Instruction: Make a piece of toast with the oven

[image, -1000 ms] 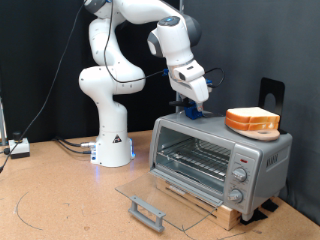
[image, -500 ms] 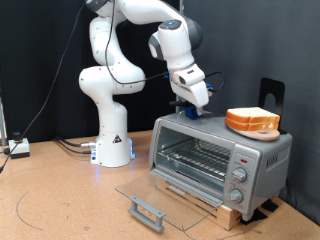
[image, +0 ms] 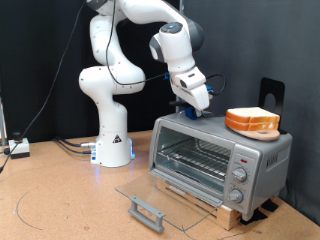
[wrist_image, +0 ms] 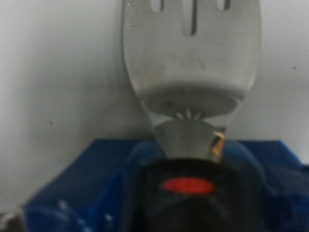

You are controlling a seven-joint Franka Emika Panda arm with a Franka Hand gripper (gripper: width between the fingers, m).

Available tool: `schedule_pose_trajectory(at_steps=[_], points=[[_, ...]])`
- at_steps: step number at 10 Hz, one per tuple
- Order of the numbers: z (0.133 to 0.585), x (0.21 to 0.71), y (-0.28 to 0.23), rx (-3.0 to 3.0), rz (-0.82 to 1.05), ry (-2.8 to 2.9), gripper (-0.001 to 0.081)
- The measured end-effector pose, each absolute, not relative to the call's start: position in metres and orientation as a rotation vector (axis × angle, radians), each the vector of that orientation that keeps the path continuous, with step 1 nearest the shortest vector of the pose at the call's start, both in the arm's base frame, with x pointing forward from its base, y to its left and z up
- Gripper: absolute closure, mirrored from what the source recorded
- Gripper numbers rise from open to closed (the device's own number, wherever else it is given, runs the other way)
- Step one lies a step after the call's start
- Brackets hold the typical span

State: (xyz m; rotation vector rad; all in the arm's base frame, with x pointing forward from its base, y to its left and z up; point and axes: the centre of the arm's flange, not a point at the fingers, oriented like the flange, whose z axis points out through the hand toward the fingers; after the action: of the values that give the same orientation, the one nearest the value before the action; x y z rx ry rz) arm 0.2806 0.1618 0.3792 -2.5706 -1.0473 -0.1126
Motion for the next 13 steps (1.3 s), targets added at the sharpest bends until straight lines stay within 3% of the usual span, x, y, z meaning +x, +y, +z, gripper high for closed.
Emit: schedule_pose_trajectory(at_steps=[1,5,10,13], points=[[0.379,0.280,0.162,-2.555,-0.092,-1.049,0.0404],[0.388,0.284,0.156,-2.501,-0.091,-1.025,0.0413],[0.426,0.289,0.134,-2.451,-0.274,-0.969,0.0413],[0.434,0.286,0.128,-2.467,-0.287,-0.977,0.0413]])
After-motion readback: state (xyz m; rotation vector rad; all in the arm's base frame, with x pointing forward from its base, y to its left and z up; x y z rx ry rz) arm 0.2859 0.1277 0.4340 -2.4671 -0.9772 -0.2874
